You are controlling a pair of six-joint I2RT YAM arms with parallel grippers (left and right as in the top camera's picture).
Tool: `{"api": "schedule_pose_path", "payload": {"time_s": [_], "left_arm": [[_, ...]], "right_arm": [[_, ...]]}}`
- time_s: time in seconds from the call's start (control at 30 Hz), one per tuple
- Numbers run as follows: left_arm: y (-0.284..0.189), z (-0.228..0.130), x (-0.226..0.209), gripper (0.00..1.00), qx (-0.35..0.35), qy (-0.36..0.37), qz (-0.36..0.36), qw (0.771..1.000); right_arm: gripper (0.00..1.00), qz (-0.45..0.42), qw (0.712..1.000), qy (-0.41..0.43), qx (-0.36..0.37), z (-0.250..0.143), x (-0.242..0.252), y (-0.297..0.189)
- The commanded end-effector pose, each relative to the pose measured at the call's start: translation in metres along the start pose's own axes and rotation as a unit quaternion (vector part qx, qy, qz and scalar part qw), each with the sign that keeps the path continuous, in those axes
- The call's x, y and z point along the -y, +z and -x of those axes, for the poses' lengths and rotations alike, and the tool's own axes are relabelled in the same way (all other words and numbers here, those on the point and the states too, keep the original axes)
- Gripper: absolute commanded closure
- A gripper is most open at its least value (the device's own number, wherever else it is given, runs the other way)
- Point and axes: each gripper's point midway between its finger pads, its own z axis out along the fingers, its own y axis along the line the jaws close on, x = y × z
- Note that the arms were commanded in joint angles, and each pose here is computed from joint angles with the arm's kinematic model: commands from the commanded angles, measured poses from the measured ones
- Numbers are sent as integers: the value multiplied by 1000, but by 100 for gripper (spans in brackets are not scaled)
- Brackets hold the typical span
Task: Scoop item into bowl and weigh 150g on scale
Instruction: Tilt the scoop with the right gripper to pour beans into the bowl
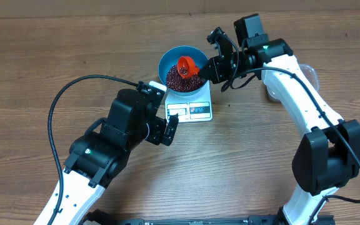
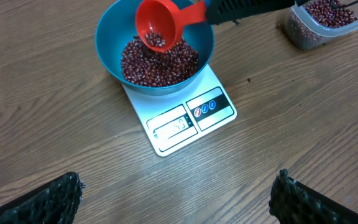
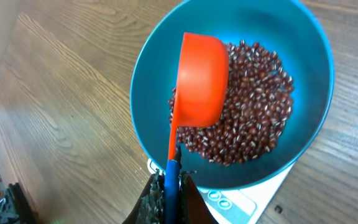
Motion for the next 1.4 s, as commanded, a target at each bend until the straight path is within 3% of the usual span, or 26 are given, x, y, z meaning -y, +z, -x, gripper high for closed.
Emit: {"api": "schedule_pose_path", "payload": {"time_s": [0.0, 1.07, 1.23, 1.37], "left_arm": [[1, -2, -4, 0, -2, 2, 7, 1000], [1, -2, -4, 0, -2, 1, 7, 1000], [1, -2, -4, 1, -2, 1, 7, 1000], [1, -2, -4, 1, -2, 1, 7, 1000]], "right_arm": [[96, 11, 1000, -10, 18, 13, -5, -4], [96, -32, 999, -6, 6, 5, -1, -19], [96, -51, 997, -37, 39, 24, 4, -21], [96, -50, 998, -22, 12, 9, 2, -21]]}}
